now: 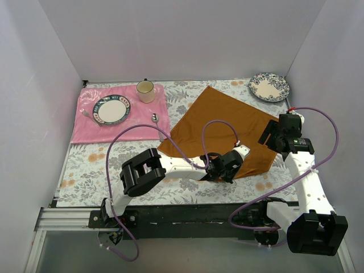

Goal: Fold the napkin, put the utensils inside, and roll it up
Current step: Flatten the napkin out

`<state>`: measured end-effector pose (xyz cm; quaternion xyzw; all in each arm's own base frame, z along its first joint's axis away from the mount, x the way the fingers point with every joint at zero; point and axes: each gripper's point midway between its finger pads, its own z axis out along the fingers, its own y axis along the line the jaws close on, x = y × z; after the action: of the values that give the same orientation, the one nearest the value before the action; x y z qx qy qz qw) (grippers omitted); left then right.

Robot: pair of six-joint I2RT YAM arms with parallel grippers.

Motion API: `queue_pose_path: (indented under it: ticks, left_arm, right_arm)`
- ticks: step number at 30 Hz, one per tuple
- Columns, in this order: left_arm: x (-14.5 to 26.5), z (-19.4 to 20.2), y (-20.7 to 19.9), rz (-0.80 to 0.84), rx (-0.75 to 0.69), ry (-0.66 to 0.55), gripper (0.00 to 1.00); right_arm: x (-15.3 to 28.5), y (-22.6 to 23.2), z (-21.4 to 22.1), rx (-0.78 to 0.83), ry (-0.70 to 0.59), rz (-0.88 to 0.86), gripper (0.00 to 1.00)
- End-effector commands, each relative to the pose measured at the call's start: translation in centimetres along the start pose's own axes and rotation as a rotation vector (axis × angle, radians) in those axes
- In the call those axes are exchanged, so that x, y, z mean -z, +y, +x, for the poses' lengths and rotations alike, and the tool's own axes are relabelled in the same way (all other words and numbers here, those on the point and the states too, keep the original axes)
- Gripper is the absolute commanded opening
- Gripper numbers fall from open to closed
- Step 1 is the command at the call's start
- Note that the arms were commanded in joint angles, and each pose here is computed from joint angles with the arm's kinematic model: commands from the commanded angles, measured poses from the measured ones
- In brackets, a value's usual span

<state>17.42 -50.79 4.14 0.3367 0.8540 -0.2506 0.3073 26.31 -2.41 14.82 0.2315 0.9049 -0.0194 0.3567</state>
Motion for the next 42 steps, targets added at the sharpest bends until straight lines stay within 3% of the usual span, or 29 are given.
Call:
queue_pose_path:
  ticks: [1,3,4,7,11,17,28,34,39,42]
  left_arm:
    - [2.7,-3.4,-2.2,0.068,-0.005,-0.073,0.00]
    - [2.8,-3.4,-2.0,0.054,0.001,-0.073,0.03]
    - [2.7,-3.3,-1.4,0.023,0.003,-0.071,0.19]
    - [2.2,-2.5,-0.6,-0.013,-0.003,-0.059,0.32]
    - [1.3,-1.6,-0.4,-0.017,-0.005,-0.037,0.36]
    - [0.4,-0.7,-0.2,-0.027,-0.015,-0.016,0.30]
    - [0.8,-2.3,-0.6,-0.043,-0.029,-0.045,0.00]
    - [3.4,-5.4,-3.0,0.043,-0.007,-0.082,0.00]
    - [4.9,-5.7,-4.5,0.122,0.029,-0.060,0.00]
    - [5.1,-6.0,-3.5,0.086,0.077,-0.048,0.24]
  right_arm:
    - [0.9,0.3,-2.4,-0.014,-0.070,-0.006,0.83]
    - [1.0,0.3,-2.4,-0.009,-0.072,-0.010,0.83]
    - [1.0,0.3,-2.5,-0.008,-0.072,-0.009,0.83]
    - [1.1,0.2,-2.6,-0.004,-0.080,-0.011,0.83]
    - [1.1,0.2,-2.7,-0.004,-0.080,-0.010,0.83]
    - [1.2,0.1,-3.0,-0.002,-0.087,-0.011,0.83]
    - [1.2,0.1,-3.1,0.005,-0.085,-0.015,0.83]
    - [1.4,-0.1,-3.7,0.006,-0.096,-0.004,0.83]
    - [1.8,-0.5,-4.2,0.015,-0.107,0.009,0.83]
    - [1.8,-0.3,-4.2,0.011,-0.103,-0.003,0.83]
